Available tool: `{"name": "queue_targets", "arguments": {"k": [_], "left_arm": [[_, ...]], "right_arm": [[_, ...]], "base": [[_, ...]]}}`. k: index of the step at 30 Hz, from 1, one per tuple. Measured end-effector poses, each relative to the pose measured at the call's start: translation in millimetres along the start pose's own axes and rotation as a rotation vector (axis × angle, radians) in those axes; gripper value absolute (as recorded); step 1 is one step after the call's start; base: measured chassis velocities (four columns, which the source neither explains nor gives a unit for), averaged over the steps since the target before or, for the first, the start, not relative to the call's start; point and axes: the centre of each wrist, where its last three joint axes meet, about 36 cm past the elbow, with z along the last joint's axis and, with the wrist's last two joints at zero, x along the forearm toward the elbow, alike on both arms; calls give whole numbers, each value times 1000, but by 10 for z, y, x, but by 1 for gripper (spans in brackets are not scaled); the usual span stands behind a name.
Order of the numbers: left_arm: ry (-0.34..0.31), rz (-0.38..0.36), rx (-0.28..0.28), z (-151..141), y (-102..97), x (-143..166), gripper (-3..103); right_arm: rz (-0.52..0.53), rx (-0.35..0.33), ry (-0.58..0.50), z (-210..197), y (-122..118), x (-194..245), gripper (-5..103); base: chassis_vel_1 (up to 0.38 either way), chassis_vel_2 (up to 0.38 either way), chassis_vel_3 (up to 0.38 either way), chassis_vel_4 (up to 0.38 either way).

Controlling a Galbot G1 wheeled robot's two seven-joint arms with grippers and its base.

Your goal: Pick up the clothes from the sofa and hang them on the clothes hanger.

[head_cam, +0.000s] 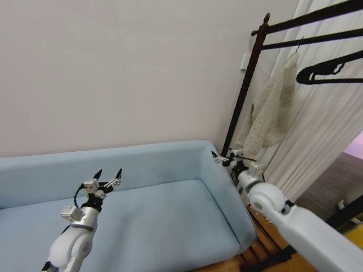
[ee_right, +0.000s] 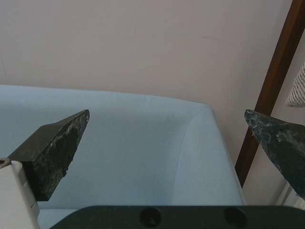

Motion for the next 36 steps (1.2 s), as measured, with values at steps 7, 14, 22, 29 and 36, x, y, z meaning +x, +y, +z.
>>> {"name": "queue_targets", "arguments": {"k": [7, 14, 22, 29, 36], "left_arm": [[2, -55, -42, 71, -159, 206, 100], [0, -85, -96, 197, -287, 398, 100], [76, -54, -35, 0, -475, 628, 100], [122, 8, -60, -135, -445, 648, 100], [74, -45, -99, -120, -418, 644, 100]], "right_arm": [[9, -11, -41, 161, 326, 356, 100], [69, 38, -47, 236, 444, 763, 100], [93, -76, -29, -125, 676, 1232, 100], [7, -128, 36, -128, 595, 1225, 100], [1, -116, 48, -86, 549, 1173, 100]], "base": [[0, 0, 0, 0], [0, 0, 0, 0], [0, 0, 0, 0], [0, 0, 0, 0], [0, 0, 0, 0]]}}
